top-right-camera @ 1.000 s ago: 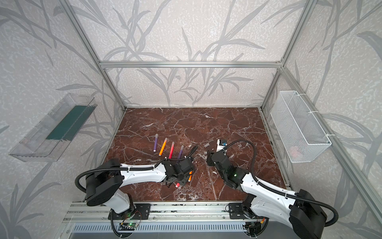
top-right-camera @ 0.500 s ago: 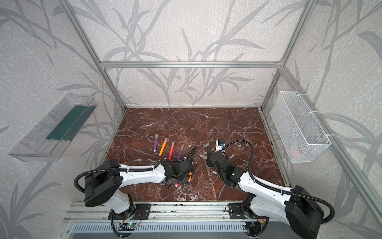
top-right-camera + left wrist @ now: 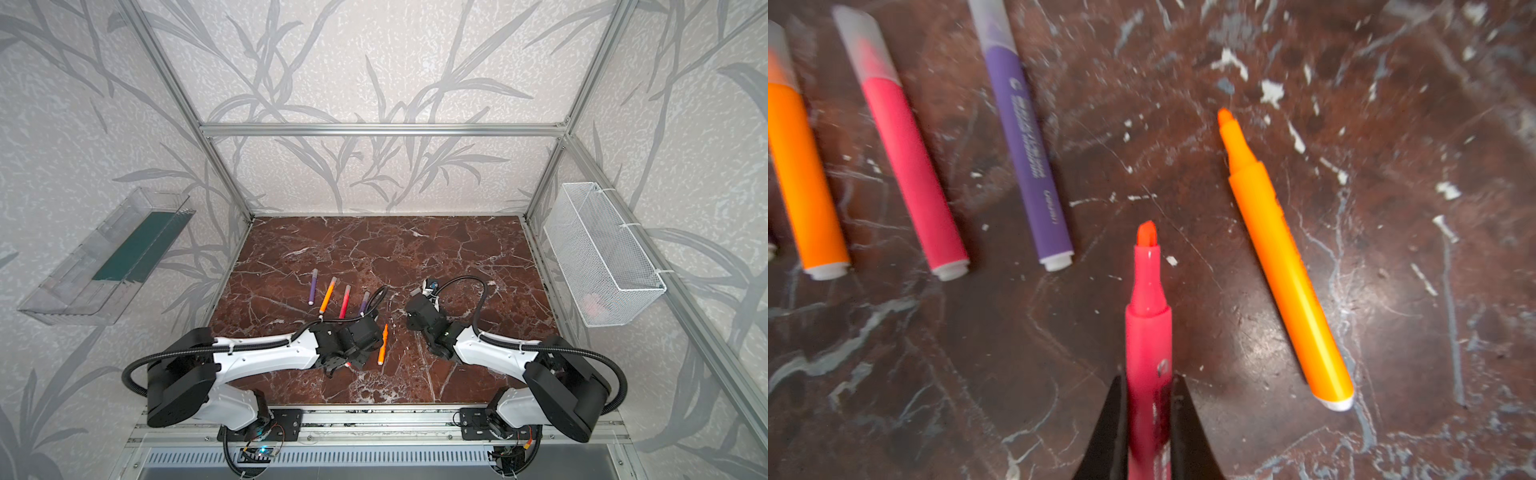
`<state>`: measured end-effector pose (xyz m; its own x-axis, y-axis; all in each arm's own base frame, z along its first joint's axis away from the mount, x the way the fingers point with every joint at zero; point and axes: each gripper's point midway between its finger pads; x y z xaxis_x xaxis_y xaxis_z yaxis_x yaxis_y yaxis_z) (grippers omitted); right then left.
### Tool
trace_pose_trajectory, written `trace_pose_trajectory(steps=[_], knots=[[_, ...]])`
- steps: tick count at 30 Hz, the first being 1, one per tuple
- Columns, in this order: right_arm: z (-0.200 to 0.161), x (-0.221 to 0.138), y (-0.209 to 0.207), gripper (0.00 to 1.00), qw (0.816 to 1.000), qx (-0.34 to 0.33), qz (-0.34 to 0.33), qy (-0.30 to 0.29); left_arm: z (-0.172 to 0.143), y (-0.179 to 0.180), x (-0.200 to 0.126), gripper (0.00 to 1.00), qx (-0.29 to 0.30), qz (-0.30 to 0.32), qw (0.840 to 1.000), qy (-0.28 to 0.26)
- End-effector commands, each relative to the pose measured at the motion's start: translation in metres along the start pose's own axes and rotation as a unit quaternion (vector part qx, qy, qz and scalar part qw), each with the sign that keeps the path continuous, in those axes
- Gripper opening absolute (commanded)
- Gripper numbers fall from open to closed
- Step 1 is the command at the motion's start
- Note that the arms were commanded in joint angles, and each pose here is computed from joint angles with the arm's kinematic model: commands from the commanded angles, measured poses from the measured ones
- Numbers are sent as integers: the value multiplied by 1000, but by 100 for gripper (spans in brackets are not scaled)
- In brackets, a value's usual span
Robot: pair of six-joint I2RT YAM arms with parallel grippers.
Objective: Insert pens into pen caps
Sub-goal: Pick up the pen from the bottom-center of the table, then pick up the pen cap from the center of the table.
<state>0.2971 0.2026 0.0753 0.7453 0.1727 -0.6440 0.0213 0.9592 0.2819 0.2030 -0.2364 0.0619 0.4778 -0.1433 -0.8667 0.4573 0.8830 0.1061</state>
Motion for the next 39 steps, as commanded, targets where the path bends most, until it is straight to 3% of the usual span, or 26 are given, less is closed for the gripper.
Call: trace_pose_trajectory(steps=[1,11,21,39], knots=[[-1,10,7,52,1000,23,5,9,7,19,-16,0,-24,19,999,-35],[-12,36,9,52,999,37,5,30,14,48,-41,0,-76,17,990,-115],[-10,70,19,54,998,-4,-30,52,8,59,-48,0,-100,14,986,-129],[-2,72,8,54,992,-54,-92,65,8,59,-46,0,-104,7,986,-130]])
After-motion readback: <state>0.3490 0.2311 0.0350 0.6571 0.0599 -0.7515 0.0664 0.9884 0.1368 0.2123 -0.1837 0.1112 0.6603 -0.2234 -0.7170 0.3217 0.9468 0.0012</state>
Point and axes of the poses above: each gripper's point midway between its finger pads, its own x axis out along the fingers, its own y axis along the line the jaws close on, z = x × y, and after that the axes turned 1 degree about x, right-handed
